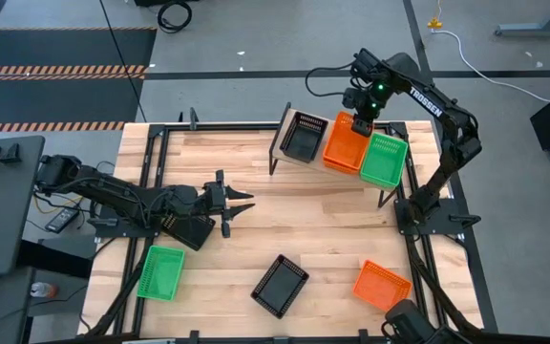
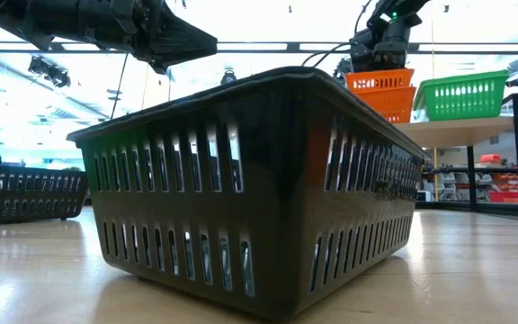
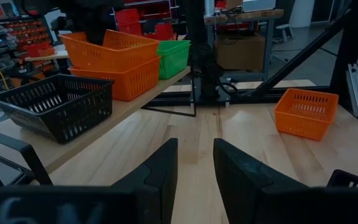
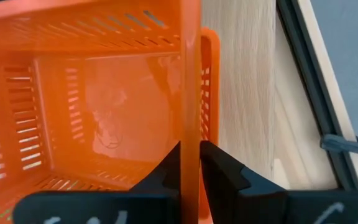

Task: Stack baskets on shelf by color
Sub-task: Stack the top orange bin on top of the orange bin on the shelf, then stack the top black bin on top of the black bin on the shelf

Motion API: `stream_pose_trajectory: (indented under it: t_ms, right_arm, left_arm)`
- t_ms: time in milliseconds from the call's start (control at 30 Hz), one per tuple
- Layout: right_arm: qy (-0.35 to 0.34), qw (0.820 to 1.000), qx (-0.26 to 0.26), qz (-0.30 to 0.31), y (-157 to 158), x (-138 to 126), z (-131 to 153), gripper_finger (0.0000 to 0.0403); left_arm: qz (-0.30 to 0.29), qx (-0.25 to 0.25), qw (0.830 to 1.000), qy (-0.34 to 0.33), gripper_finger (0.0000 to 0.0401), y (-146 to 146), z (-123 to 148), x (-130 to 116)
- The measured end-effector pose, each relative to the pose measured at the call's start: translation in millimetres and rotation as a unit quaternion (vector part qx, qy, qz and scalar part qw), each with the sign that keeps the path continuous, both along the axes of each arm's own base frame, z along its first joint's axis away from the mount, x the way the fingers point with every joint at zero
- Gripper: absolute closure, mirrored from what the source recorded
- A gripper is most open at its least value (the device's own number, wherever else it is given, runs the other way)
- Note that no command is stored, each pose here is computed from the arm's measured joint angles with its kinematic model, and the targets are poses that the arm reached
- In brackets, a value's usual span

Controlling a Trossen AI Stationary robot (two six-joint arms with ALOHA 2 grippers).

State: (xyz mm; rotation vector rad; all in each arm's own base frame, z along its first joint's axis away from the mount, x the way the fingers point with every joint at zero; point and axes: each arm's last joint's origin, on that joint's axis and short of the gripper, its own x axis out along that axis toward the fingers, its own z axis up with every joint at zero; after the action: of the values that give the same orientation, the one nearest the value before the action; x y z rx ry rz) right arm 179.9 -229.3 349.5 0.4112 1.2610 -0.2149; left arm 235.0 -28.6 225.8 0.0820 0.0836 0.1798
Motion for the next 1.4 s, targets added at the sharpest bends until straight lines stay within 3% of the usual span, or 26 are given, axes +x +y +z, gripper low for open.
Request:
stream_pose_trajectory:
  t_ms: [367,733,867,1167,1400]
  right_arm:
    - [0.017,1.0,-0.018,-0.007,-2,-1,0,0.0335]
    - [0.018,1.0,-0.018,-0.015,-2,0,0,0.0198]
    - [0.041,0.998,-0.043,-0.021,-4,-1,0,0.0167]
    - [0.049,0.997,-0.058,-0.005,1,3,2,0.0164]
    - [0.014,0.995,-0.098,0.019,20,11,40,0.0174]
  left_arm:
    - [0.0,0.0,1.0,0.0,0.0291,0,0,0]
    - [0.0,0.0,1.0,0.0,0.0291,0,0,0]
    - [0.0,0.0,1.0,0.0,0.0291,0,0,0]
    - [0.0,0.0,1.0,0.0,0.0291,0,0,0]
    - [0.012,-0.019,1.0,0.002,0.0291,1,-1,0]
